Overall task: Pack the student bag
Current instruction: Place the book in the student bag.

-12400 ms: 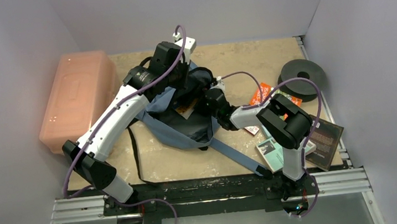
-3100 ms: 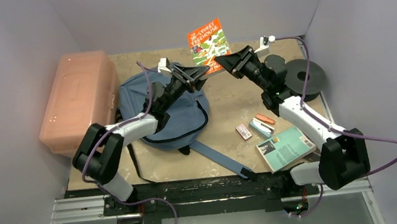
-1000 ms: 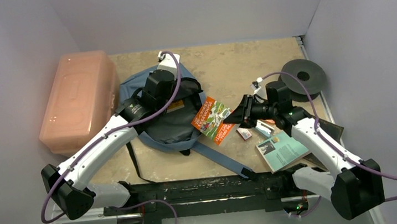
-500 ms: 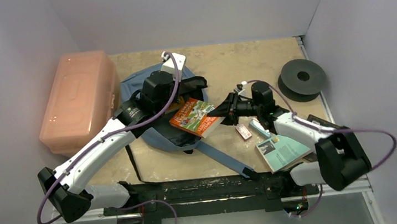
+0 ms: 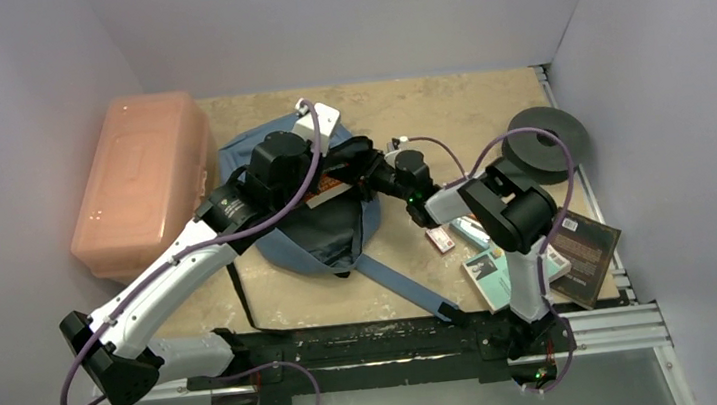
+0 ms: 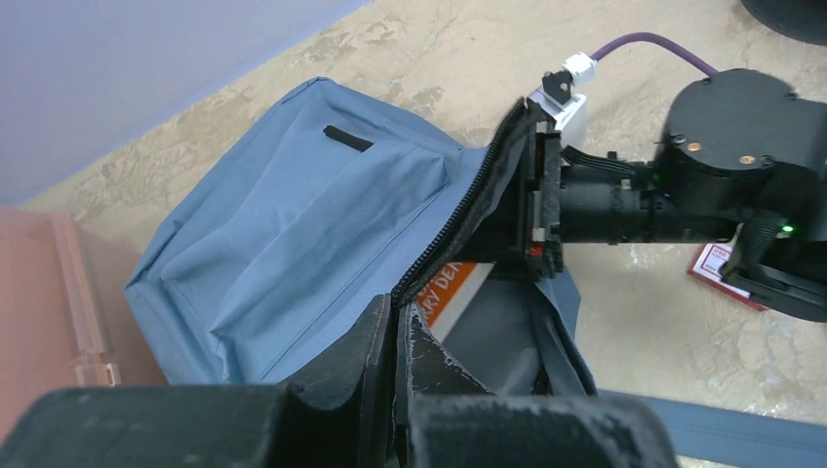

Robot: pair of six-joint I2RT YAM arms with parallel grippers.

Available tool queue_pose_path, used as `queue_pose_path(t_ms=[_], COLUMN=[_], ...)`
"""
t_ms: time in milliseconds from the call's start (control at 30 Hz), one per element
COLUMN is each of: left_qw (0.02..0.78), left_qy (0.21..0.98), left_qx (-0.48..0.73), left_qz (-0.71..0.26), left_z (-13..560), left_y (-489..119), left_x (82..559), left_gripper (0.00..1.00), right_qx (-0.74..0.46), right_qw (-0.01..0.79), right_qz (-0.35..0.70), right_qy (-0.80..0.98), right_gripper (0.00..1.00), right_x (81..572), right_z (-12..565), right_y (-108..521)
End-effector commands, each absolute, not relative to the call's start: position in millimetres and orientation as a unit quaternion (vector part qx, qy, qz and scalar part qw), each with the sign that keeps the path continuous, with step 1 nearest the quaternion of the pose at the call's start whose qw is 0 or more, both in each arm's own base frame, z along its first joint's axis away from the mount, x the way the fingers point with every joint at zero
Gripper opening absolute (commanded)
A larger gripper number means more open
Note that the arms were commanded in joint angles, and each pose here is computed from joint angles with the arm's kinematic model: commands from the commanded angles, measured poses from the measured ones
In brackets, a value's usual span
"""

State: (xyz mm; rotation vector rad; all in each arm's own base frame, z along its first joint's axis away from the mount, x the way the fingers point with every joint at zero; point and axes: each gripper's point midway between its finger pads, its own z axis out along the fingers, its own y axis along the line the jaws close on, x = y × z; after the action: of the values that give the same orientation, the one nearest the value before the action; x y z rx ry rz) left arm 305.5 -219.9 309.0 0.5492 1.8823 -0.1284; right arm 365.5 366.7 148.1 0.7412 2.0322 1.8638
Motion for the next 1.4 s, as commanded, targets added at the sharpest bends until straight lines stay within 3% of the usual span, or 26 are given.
queue_pose_path(t_ms=[0,67,100,133,200,267,367,467,567,767,933,1067,1200,1367], left_qw=[0.617,0.616,0.616,0.615,0.611,0.609,0.607,0.603,0.601,0.597,0.588,0.585,0.583,0.583], left_qy=[0.743,0.745,0.745,0.747,0.75,0.754,0.755,0.758,0.759,0.758,0.762,0.766,0.767,0.766], left_qx=[0.242,0.239,0.238,0.237,0.237,0.235,0.233,0.231,0.234,0.248,0.259,0.255,0.251,0.255], left_qz=[-0.094,-0.091,-0.091,-0.089,-0.084,-0.079,-0.081,-0.085,-0.085,-0.081,-0.078,-0.078,-0.088,-0.097], left_z=[366,365,364,363,359,355,351,345,343,336,321,313,312,314], left_y=[-229,-229,-229,-229,-227,-225,-225,-225,-224,-222,-224,-225,-228,-230], left_x=[300,300,301,301,302,302,301,300,297,294,294,296,295,292], left_gripper=[0.0,0.0,0.0,0.0,0.0,0.0,0.0,0.0,0.0,0.0,0.0,0.0,0.0,0.0], right_qx=[0.206,0.206,0.201,0.199,0.195,0.178,0.152,0.123,0.115,0.111,0.09,0.117,0.156,0.157], right_qw=[0.314,0.33,0.339,0.335,0.314,0.284,0.268,0.252,0.254,0.268,0.278,0.252,0.261,0.272], right_qz=[0.677,0.647,0.63,0.613,0.595,0.558,0.491,0.468,0.447,0.448,0.458,0.532,0.498,0.483], right_qy=[0.632,0.656,0.669,0.688,0.713,0.759,0.815,0.838,0.85,0.846,0.84,0.8,0.812,0.818], right_gripper=[0.0,0.0,0.05,0.19,0.57,0.75,0.92,0.98,0.98,0.78,0.95,0.97,0.95,0.67], right_x=[404,412,414,414,407,402,389,368,353,343,335,321,329,344], right_z=[191,164,149,134,111,86,70,70,68,73,90,121,115,90], right_y=[382,395,400,403,402,395,377,365,351,340,335,333,320,321])
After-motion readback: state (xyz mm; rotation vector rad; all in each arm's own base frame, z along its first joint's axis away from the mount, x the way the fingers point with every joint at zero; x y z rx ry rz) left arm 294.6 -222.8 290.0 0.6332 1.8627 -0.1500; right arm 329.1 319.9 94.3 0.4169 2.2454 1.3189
